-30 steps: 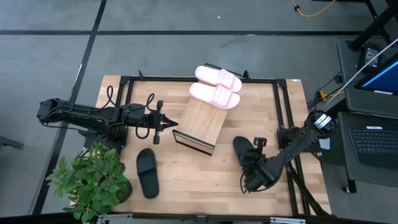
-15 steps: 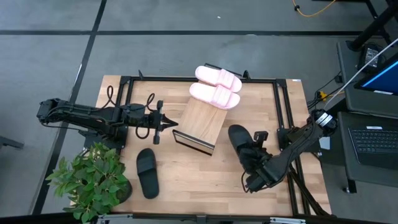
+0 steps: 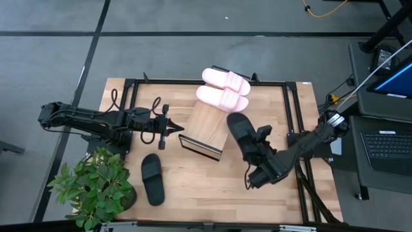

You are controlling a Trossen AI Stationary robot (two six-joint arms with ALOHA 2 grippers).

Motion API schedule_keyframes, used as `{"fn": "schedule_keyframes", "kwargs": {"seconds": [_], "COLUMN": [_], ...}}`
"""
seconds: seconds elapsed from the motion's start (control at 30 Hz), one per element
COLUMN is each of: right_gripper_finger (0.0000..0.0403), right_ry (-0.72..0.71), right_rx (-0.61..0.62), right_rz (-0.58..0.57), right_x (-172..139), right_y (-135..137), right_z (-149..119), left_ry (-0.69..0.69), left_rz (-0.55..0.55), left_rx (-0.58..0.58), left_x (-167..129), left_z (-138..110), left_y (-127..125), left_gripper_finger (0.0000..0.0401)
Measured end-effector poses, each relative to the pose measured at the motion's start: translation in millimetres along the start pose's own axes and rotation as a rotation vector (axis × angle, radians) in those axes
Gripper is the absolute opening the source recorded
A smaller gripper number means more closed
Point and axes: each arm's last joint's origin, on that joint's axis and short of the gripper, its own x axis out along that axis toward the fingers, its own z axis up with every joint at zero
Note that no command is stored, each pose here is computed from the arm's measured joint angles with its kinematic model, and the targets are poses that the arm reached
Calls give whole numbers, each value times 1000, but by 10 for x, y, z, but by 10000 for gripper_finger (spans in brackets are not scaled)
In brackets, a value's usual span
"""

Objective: Pick and place slides into the shelf
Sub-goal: Put the right black slide on the shelf

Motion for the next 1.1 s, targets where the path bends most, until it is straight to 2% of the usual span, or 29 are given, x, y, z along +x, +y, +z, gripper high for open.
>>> {"fn": "schedule_keyframes", "kwargs": {"seconds": [0.33, 0.53, 0.83, 1.1], "right_gripper_finger": [12, 12, 12, 12], "right_ry": [14, 0, -84, -100], "right_rx": [-101, -97, 41, 132], "right_rz": [-36, -27, -9, -26], "right_x": [103, 87, 94, 171], "right_y": [-295, -510, -680, -724], "right_z": [184, 315, 571, 659], "left_ry": [12, 16, 29, 35], "left_rz": [-2, -3, -5, -7], "left_rx": [1, 1, 2, 3], "left_x": [0, 0, 0, -1], "left_z": [-12, -15, -28, -34], "left_y": [-2, -3, -5, -7], "left_gripper_finger": [0, 0, 0, 0]}}
